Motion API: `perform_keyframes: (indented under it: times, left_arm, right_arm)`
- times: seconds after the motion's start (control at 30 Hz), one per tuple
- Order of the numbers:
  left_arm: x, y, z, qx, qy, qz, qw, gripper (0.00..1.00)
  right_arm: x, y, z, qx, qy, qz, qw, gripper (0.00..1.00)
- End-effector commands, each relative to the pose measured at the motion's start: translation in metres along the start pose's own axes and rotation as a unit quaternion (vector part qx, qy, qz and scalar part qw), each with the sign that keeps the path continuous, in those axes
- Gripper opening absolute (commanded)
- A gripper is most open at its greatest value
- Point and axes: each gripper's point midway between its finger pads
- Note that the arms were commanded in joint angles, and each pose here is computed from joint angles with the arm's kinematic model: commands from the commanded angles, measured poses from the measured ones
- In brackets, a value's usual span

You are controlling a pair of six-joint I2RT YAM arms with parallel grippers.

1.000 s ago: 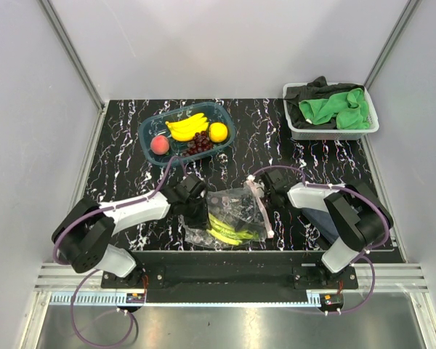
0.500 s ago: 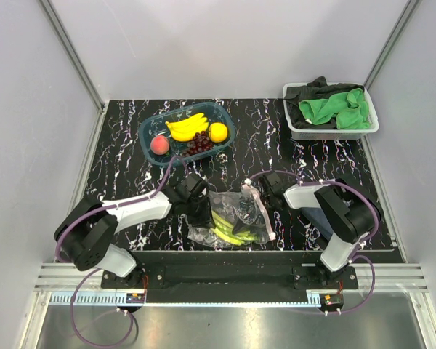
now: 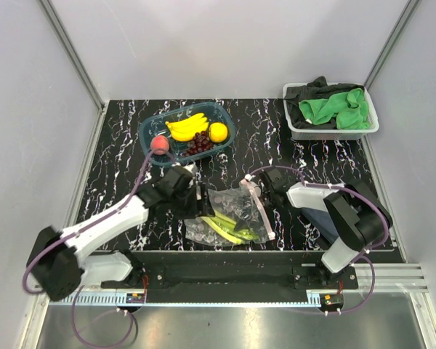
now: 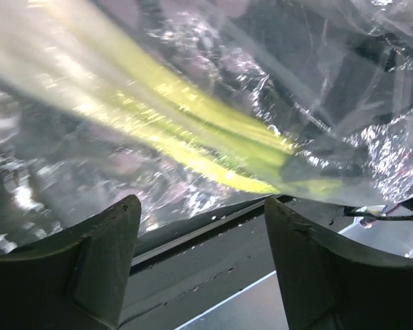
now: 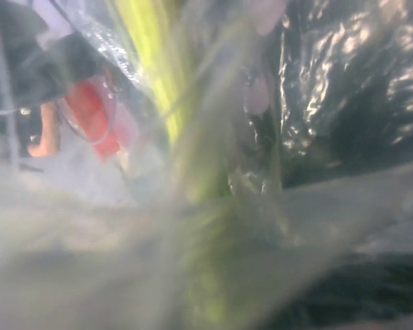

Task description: Open the zip-top bag and remove the fake food

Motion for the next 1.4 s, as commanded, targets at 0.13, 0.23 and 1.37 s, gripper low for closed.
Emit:
perform_keyframes:
  times: [0.13,0.23,1.37]
  left_arm:
    - [0.023,0.018,0.056,-0.058,0.074,-0.008,0.996,0.85]
    - [0.032,0.009,0.059,-0.038,0.097,0.016,0.994,0.85]
    - [-0.033,0.03,0.156,-0.299,0.059,-0.021,0.952,0.0]
  right_arm:
    - [-0.016,0.017,0.045,-0.022,0.044,-0.026,0.998,0.01]
    - [-0.021,0.018,0.052,-0.026,0.044,-0.03,0.998,0.0]
    - [-0.034,0.054,0.073,-0.018,0.077,-0.066,0.995,0.0]
Point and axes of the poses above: each gripper's point midway between its finger pads, its own y axis back along the fingers, its own z axis along the line the jaws close on, x = y × z, and after that the axes turned 4 degrees about -y, right-handed
